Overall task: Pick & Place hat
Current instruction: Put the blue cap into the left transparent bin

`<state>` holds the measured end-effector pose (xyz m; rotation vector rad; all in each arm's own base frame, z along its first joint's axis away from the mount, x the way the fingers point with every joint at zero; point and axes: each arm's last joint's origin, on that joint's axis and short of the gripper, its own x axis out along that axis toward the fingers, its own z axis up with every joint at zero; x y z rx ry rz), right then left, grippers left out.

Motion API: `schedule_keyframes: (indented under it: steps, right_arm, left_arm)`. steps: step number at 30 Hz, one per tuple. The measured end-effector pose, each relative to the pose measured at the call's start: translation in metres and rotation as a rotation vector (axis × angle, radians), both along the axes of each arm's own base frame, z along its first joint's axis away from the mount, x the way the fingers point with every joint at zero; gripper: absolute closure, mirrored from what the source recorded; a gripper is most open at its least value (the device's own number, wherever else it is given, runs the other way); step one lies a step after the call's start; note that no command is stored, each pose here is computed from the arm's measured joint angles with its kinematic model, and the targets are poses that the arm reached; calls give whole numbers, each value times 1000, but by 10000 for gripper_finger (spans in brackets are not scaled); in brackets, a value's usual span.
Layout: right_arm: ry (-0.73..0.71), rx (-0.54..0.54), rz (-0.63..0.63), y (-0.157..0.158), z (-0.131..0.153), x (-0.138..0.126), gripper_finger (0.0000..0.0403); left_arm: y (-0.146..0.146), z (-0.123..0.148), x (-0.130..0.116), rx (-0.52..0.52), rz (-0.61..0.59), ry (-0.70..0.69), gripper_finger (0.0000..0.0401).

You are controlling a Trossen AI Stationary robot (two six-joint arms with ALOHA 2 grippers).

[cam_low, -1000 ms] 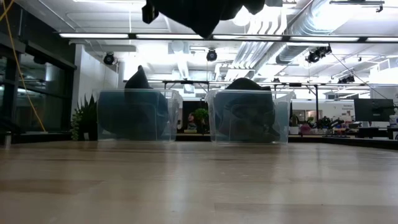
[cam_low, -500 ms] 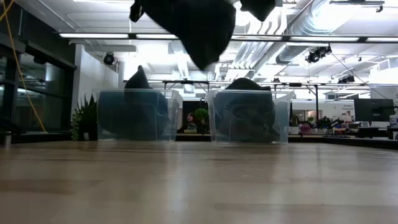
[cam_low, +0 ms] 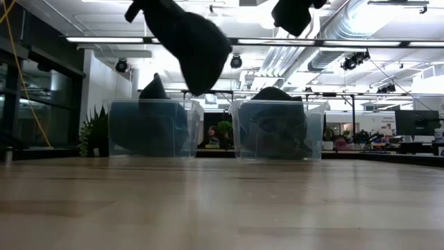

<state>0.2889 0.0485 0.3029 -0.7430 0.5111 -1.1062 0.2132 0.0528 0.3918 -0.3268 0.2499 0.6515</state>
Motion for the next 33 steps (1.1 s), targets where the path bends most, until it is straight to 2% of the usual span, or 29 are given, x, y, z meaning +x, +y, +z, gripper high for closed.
schedule_keyframes:
  steps: [7, 13, 22, 27, 33]
  right_arm:
    - [-9, 34, 22, 0, -13, -1, 164]
    - [-27, 76, 65, 0, -20, -2, 164]
    - [-14, 110, 70, -1, -30, -5, 164]
    - [-6, 121, 62, -2, -35, -8, 164]
    - [-5, 133, 53, -3, -39, -10, 164]
  left_arm:
    - [6, -6, 0, 92, 189, 94, 396]
    - [12, -13, 10, 128, 280, 136, 396]
    - [50, -34, 24, 57, 313, 209, 396]
    - [71, -42, 22, -12, 372, 212, 396]
    - [84, -45, 15, -88, 378, 197, 396]
